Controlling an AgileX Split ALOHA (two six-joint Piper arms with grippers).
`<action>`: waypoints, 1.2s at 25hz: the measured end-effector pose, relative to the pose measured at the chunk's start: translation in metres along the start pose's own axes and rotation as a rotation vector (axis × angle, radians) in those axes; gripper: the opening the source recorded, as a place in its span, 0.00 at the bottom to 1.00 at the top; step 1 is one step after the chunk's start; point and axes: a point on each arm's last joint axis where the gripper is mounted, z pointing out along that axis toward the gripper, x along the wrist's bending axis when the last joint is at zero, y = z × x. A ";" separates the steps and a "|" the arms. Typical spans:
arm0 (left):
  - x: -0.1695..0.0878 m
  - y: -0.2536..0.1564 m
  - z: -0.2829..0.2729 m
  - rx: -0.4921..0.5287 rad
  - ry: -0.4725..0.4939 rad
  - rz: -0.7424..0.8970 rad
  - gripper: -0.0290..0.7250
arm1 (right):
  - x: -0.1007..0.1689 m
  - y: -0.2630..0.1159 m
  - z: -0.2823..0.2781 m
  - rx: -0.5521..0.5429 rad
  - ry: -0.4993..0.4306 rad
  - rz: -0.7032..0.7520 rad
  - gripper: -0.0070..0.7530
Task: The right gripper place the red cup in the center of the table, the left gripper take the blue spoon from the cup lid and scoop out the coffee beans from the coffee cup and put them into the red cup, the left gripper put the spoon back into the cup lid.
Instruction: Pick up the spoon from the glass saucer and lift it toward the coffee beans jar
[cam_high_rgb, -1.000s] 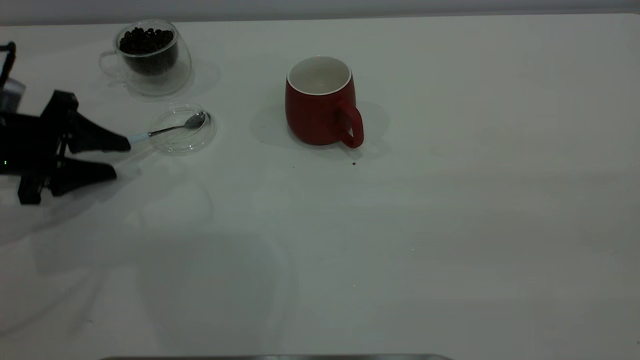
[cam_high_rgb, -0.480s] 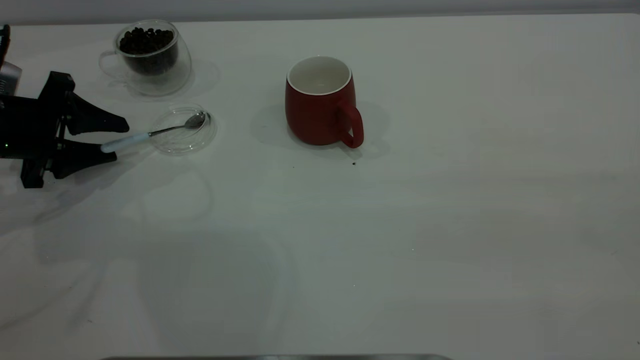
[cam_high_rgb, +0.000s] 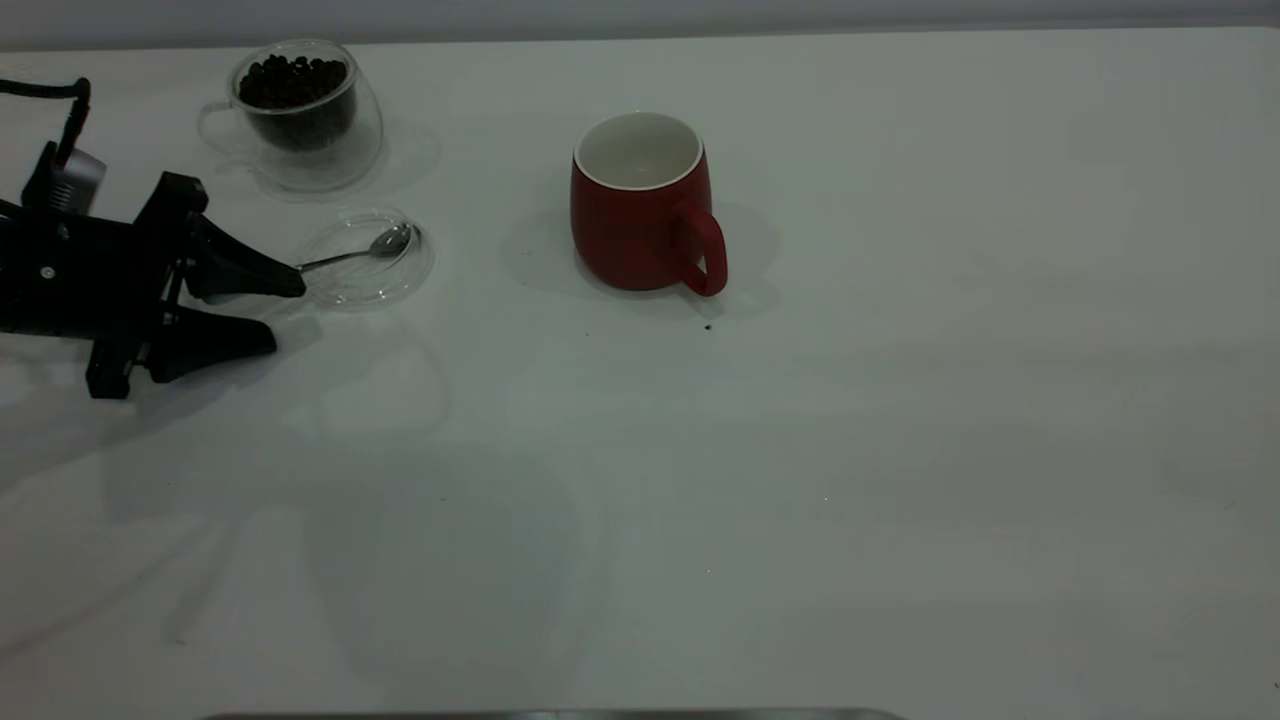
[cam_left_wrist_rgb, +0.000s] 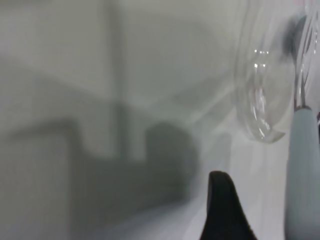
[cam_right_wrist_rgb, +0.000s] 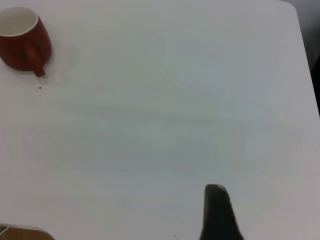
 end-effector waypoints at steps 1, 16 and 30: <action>0.000 0.000 0.000 -0.001 0.000 0.000 0.72 | 0.000 0.000 0.000 0.000 0.000 0.000 0.69; -0.009 0.020 0.001 -0.041 -0.029 0.016 0.72 | 0.000 0.000 0.000 0.000 0.000 0.000 0.69; -0.009 0.022 0.001 -0.044 -0.031 0.000 0.58 | 0.000 0.000 0.000 0.000 0.000 0.000 0.69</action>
